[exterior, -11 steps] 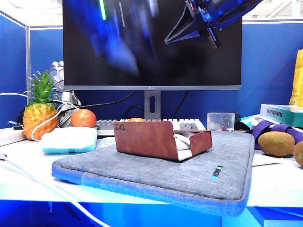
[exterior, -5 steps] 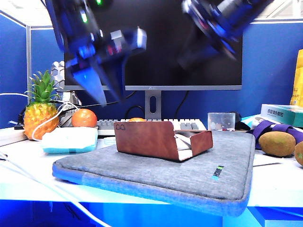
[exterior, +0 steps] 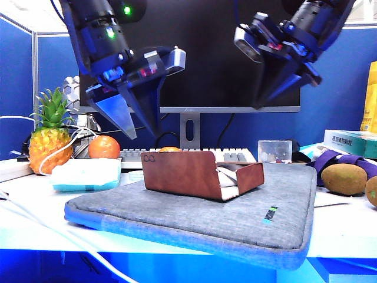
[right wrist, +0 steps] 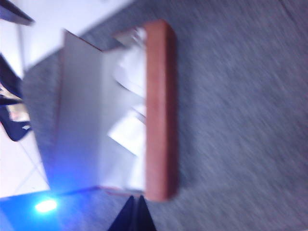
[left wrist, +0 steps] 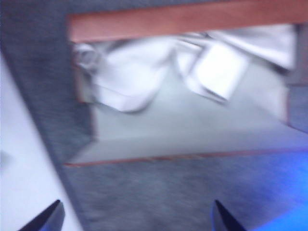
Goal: Close the glasses case.
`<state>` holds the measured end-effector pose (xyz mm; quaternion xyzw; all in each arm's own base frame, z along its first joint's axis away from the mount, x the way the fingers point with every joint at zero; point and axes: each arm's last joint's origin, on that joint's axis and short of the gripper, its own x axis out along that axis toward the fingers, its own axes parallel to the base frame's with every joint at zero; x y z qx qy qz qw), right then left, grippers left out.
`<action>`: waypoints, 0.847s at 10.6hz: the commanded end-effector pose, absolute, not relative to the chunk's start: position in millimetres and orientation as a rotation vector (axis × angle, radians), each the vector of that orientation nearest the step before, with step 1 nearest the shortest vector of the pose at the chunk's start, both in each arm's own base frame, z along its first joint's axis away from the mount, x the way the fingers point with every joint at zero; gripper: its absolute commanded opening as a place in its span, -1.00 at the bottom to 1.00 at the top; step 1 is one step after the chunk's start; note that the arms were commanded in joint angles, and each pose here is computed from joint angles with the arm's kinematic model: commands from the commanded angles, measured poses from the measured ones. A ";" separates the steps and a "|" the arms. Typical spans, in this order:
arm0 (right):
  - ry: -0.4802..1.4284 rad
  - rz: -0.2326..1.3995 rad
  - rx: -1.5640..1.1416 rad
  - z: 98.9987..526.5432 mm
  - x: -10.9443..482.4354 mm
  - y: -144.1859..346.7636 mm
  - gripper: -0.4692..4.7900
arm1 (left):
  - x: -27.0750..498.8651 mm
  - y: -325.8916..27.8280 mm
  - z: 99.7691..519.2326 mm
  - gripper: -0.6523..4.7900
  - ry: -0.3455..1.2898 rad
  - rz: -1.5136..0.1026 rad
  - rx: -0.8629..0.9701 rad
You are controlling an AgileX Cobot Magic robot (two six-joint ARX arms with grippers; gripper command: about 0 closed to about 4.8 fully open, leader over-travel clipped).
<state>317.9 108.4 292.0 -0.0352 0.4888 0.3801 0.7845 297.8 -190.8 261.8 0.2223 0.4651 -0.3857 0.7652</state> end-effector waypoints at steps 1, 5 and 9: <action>1.043 0.812 -0.120 295.0 316.5 107.2 -0.83 | 292.8 -189.1 262.2 0.72 1.060 -0.866 0.458; 1.020 0.817 -0.120 295.9 318.1 107.8 -0.83 | 301.5 -194.9 250.6 0.72 1.052 -0.876 0.451; 1.002 0.819 -0.125 296.6 319.5 108.1 -0.83 | 313.1 -215.4 230.7 0.72 0.996 -0.913 0.438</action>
